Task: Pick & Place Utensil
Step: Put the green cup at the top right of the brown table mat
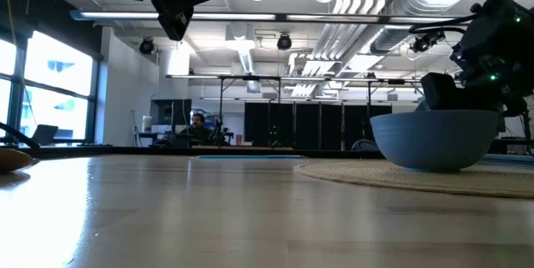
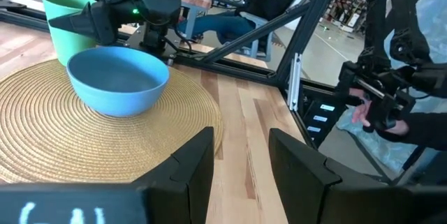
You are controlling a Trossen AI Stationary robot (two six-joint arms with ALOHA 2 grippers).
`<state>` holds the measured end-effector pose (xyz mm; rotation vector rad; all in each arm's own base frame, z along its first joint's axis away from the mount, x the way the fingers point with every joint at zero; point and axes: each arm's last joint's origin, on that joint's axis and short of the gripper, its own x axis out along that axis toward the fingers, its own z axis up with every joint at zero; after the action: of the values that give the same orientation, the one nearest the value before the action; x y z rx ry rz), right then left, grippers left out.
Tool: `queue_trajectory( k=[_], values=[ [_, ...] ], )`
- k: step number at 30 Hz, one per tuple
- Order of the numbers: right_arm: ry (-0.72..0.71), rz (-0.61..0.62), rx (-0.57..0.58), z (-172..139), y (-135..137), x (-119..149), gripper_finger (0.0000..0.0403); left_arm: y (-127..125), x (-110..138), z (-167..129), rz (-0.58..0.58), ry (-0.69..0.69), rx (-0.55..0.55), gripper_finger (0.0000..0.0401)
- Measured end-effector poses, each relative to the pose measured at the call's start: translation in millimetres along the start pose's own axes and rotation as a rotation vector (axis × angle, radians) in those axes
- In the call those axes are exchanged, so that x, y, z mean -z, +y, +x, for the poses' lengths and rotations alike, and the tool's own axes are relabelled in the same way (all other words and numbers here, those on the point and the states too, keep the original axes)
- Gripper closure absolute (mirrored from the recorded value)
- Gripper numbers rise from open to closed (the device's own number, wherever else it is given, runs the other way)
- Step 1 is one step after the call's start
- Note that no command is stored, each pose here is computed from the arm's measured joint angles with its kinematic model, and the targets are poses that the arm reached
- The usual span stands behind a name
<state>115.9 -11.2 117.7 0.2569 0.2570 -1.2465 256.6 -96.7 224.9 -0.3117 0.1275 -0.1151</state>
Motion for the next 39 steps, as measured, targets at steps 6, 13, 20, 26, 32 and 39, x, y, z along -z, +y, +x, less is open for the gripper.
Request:
queue_trajectory(
  k=[6,13,20,26,32,39],
  values=[
    [0.045,-0.034,-0.035,-1,6,-4,0.0011,0,0,0,-0.001,0.000,0.000,0.0265],
    [0.068,-0.015,-0.052,-2,9,-8,0.0005,0,0,0,-0.002,0.000,0.000,0.0265],
    [0.122,0.017,-0.061,-1,9,-7,0.0004,0,0,0,-0.003,0.001,0.000,0.0265],
    [0.207,0.011,-0.065,2,7,-5,0.0004,0,0,0,-0.002,0.004,0.000,0.0265],
    [0.245,-0.027,-0.041,1,5,-8,0.0005,0,0,0,-0.002,0.004,-0.001,0.0265],
    [0.286,-0.059,-0.031,-6,13,-29,0.0004,0,0,0,-0.002,0.004,-0.001,0.0265]
  ],
)
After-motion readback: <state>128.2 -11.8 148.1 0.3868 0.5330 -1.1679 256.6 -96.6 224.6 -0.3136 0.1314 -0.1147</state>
